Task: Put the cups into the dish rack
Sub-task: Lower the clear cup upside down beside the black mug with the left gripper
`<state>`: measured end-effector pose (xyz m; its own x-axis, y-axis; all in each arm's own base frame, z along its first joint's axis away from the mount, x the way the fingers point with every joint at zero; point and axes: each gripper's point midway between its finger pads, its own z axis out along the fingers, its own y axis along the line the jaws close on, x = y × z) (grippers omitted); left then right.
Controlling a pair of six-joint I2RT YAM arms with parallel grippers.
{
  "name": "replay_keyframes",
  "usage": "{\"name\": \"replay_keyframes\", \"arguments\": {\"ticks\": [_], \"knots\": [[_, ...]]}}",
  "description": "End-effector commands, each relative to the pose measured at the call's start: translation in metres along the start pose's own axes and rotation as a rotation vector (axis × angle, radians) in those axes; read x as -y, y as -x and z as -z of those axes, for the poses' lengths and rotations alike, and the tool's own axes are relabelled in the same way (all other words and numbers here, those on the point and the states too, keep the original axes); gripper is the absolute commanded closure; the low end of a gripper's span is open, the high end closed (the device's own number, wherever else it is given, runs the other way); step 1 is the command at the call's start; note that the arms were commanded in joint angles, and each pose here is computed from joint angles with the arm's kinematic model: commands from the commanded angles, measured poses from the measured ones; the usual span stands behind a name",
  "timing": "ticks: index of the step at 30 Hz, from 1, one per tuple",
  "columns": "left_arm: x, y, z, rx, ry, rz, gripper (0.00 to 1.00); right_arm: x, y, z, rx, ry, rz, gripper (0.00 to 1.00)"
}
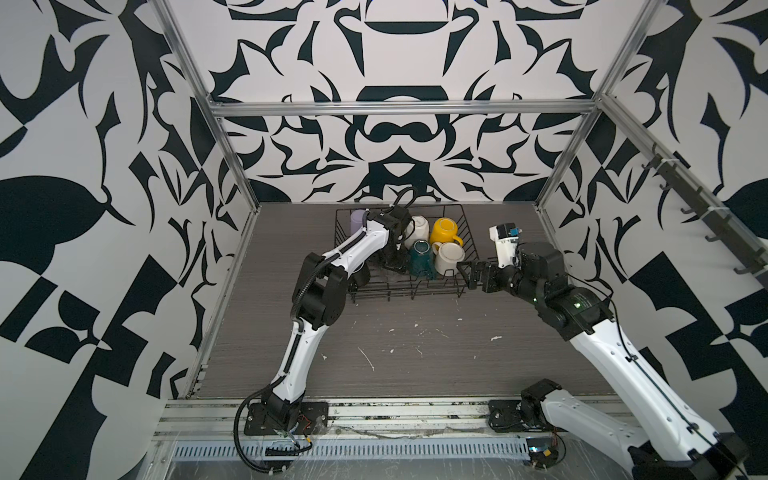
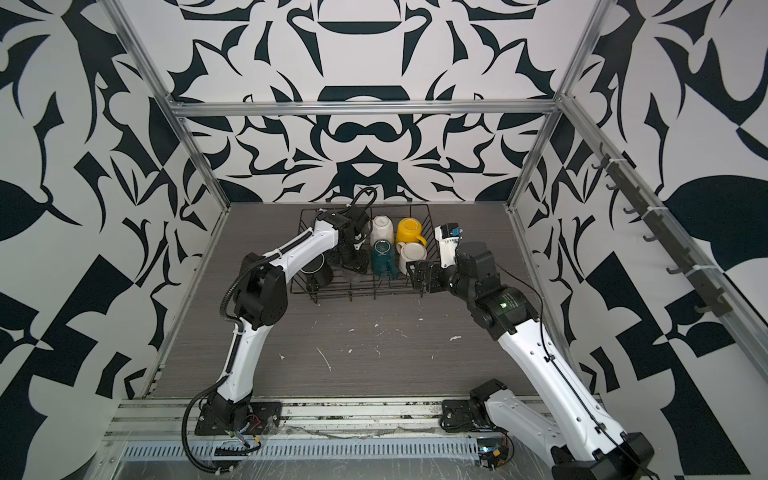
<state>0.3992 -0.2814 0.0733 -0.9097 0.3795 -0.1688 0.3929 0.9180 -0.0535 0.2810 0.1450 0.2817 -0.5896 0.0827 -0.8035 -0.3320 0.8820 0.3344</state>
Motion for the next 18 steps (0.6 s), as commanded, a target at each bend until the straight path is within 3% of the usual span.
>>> {"name": "replay_keyframes", "arguments": {"ticks": [1, 5, 18], "knots": [[-0.0092, -0.0076, 0.0026, -0.045, 0.022, 0.012, 0.11, -0.0031, 0.0102, 0.0058, 0.045, 0.012, 0.015, 0.0], [-0.0101, -0.0068, 0.0028, -0.042, 0.021, 0.014, 0.0, -0.0034, 0.0112, 0.006, 0.048, 0.013, 0.016, 0.0], [-0.0163, 0.0014, 0.0086, -0.003, 0.039, 0.031, 0.01, -0.0029, 0.0105, 0.0054, 0.046, 0.012, 0.016, 0.0]]}}
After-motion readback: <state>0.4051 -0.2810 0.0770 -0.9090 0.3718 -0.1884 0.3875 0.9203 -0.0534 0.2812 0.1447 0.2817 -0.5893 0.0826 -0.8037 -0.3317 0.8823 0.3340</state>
